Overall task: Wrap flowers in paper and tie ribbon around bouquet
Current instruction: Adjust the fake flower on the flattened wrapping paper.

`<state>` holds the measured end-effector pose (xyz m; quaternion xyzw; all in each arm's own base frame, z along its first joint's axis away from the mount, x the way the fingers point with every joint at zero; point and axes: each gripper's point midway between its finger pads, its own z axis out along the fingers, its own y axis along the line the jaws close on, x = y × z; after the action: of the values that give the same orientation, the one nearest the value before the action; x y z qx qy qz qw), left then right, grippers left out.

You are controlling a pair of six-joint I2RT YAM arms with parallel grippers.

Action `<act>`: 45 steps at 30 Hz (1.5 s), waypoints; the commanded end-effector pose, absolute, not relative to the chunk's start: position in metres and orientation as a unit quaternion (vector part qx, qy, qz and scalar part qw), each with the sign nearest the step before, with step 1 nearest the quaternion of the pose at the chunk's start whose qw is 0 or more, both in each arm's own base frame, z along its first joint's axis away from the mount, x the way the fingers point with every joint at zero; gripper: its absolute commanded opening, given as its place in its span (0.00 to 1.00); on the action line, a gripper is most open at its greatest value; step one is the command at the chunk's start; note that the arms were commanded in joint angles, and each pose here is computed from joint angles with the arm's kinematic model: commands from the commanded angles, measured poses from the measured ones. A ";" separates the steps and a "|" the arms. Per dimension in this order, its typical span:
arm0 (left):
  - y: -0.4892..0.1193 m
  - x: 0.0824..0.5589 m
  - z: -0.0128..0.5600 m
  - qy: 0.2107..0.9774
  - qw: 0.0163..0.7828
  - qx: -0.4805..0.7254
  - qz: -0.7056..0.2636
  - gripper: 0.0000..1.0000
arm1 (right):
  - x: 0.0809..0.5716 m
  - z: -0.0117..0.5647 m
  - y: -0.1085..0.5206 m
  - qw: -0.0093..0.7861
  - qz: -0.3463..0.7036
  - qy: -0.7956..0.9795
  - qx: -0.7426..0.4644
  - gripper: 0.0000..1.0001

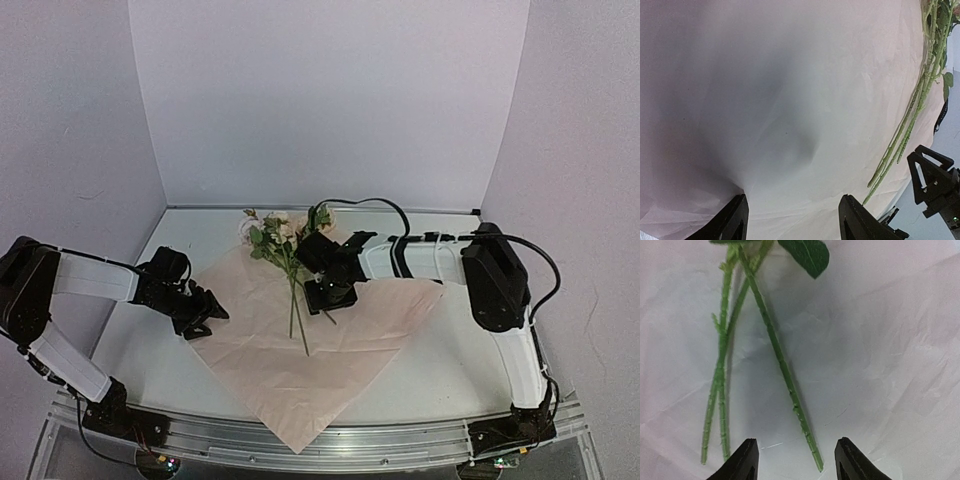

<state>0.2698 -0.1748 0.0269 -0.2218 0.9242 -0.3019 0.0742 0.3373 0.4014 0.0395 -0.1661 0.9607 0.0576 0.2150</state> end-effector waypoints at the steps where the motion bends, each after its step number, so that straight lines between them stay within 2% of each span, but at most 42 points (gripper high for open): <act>1: -0.175 0.275 0.034 0.927 0.085 -0.214 -0.296 0.64 | 0.345 0.039 0.397 0.214 0.018 0.960 -0.179 0.52; 5: -0.174 0.274 0.033 0.927 0.084 -0.215 -0.296 0.64 | 0.343 0.031 0.398 0.204 0.017 0.963 -0.174 0.48; 12: -0.174 0.271 0.027 0.926 0.075 -0.219 -0.297 0.64 | 0.336 0.019 0.402 0.183 0.028 0.969 -0.166 0.33; 20: -0.174 0.267 0.023 0.926 0.070 -0.223 -0.297 0.64 | 0.330 0.033 0.413 0.175 0.064 0.969 -0.162 0.02; 29: -0.175 0.266 0.020 0.925 0.067 -0.224 -0.299 0.64 | 0.308 0.052 0.436 0.131 0.150 0.969 -0.145 0.00; 32: -0.175 0.266 0.020 0.925 0.066 -0.224 -0.300 0.64 | 0.312 0.053 0.435 0.152 0.137 0.968 -0.146 0.19; 36: -0.176 0.266 0.019 0.925 0.064 -0.222 -0.301 0.64 | 0.316 0.053 0.448 0.155 0.147 0.967 -0.142 0.24; 41: -0.176 0.266 0.020 0.926 0.065 -0.221 -0.300 0.64 | 0.314 0.062 0.448 0.186 0.124 0.962 -0.159 0.44; 43: -0.176 0.266 0.020 0.926 0.065 -0.221 -0.300 0.64 | 0.317 0.067 0.440 0.207 0.104 0.958 -0.170 0.56; 45: -0.176 0.266 0.019 0.926 0.063 -0.221 -0.299 0.64 | 0.321 0.065 0.435 0.217 0.083 0.955 -0.186 0.75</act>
<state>0.2696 -0.1764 0.0267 -0.2218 0.9231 -0.3061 0.0711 0.3097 0.4415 0.0332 -0.1637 0.9673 0.1099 0.1595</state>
